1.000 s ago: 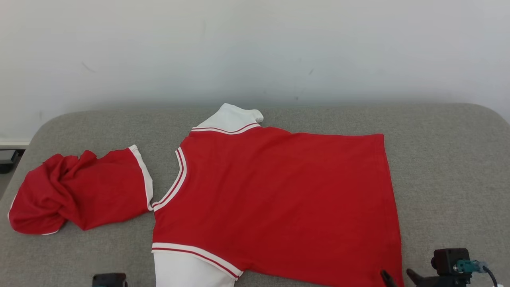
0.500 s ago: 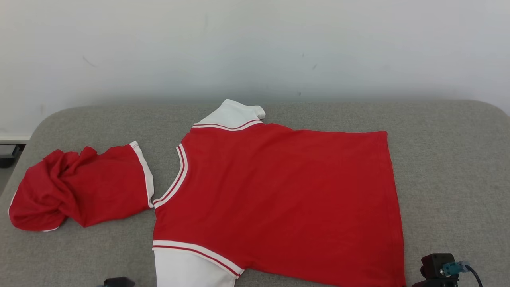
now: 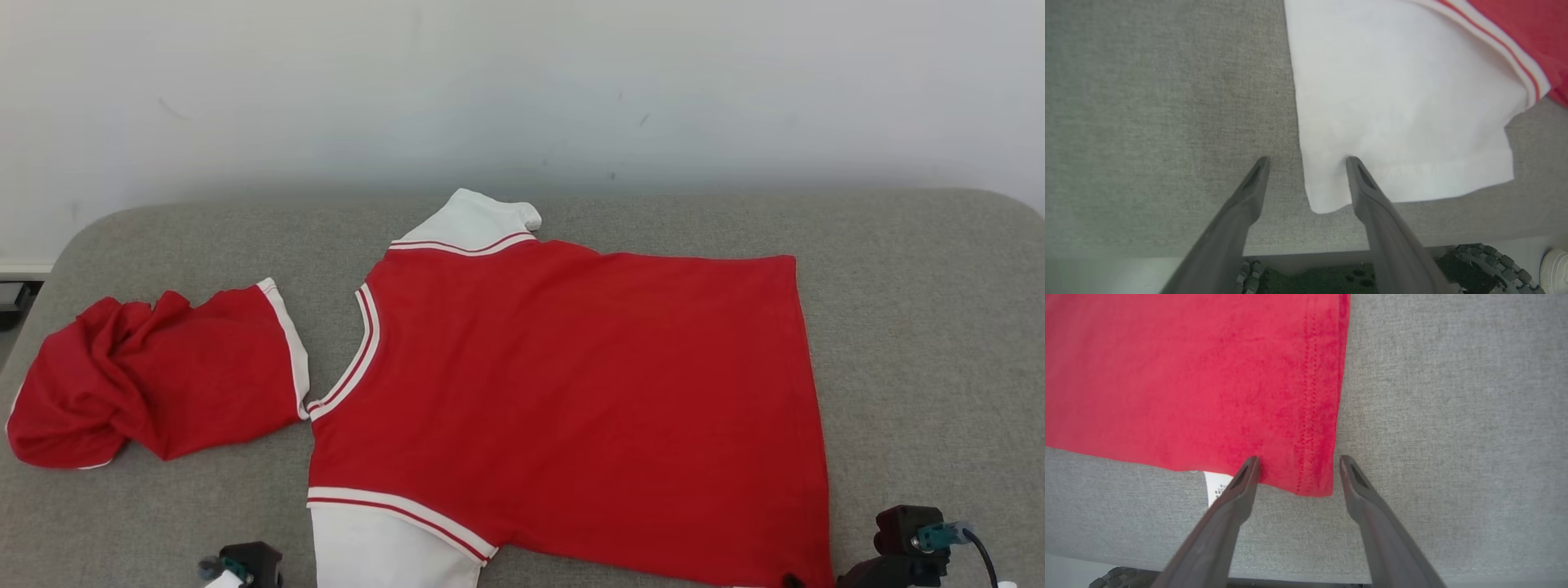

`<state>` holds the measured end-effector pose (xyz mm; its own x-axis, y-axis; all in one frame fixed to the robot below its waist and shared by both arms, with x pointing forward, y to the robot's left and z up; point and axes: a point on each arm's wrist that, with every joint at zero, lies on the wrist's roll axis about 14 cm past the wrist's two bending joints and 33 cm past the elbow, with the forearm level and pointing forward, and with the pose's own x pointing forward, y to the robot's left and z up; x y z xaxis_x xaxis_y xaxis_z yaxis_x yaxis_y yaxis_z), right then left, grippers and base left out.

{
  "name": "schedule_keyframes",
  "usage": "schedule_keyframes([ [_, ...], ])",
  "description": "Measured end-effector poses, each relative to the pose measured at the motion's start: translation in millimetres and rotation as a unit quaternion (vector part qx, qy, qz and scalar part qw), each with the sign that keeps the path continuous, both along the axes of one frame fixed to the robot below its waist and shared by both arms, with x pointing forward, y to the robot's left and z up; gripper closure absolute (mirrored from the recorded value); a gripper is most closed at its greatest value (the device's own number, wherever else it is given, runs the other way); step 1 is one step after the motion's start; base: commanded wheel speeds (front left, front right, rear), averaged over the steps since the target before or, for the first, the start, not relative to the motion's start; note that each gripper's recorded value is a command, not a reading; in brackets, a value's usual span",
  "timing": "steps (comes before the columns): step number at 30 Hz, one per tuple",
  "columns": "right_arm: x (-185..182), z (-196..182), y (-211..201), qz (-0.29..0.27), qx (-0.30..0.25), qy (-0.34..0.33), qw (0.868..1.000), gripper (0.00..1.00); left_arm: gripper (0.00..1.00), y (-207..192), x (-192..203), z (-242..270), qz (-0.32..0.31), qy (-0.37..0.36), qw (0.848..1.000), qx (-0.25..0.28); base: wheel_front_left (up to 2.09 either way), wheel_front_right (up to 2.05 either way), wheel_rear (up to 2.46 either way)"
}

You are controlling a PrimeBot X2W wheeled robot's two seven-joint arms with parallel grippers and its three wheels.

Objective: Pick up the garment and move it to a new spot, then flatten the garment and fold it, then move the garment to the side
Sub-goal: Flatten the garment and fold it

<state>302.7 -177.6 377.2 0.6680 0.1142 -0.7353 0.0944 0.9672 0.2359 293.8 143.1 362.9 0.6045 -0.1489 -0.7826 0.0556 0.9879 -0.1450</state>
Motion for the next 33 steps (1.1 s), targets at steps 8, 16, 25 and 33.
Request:
schedule_keyframes([
  [8, -3, -6, -6, -0.017, -0.005, 0.014, 1.000, 0.00, 1.00, -2, -1, -1, -0.003, 0.007, 1.000, -0.001, 0.00, 0.00, 0.00],
  [16, -5, -10, -3, -0.020, -0.005, 0.027, 0.999, 0.00, 0.00, -4, -2, -4, -0.003, 0.016, 1.000, -0.004, 0.00, 0.00, 0.00],
  [25, 0, -11, 3, -0.014, -0.004, 0.034, 0.999, 0.00, 0.39, -3, -2, -7, 0.003, 0.024, 1.000, -0.008, 0.00, 0.00, 0.00],
  [33, -1, -13, 3, -0.015, -0.004, 0.041, 0.999, 0.78, 1.00, -3, -3, -10, 0.005, 0.031, 0.999, -0.011, 0.00, 0.00, 0.00],
])
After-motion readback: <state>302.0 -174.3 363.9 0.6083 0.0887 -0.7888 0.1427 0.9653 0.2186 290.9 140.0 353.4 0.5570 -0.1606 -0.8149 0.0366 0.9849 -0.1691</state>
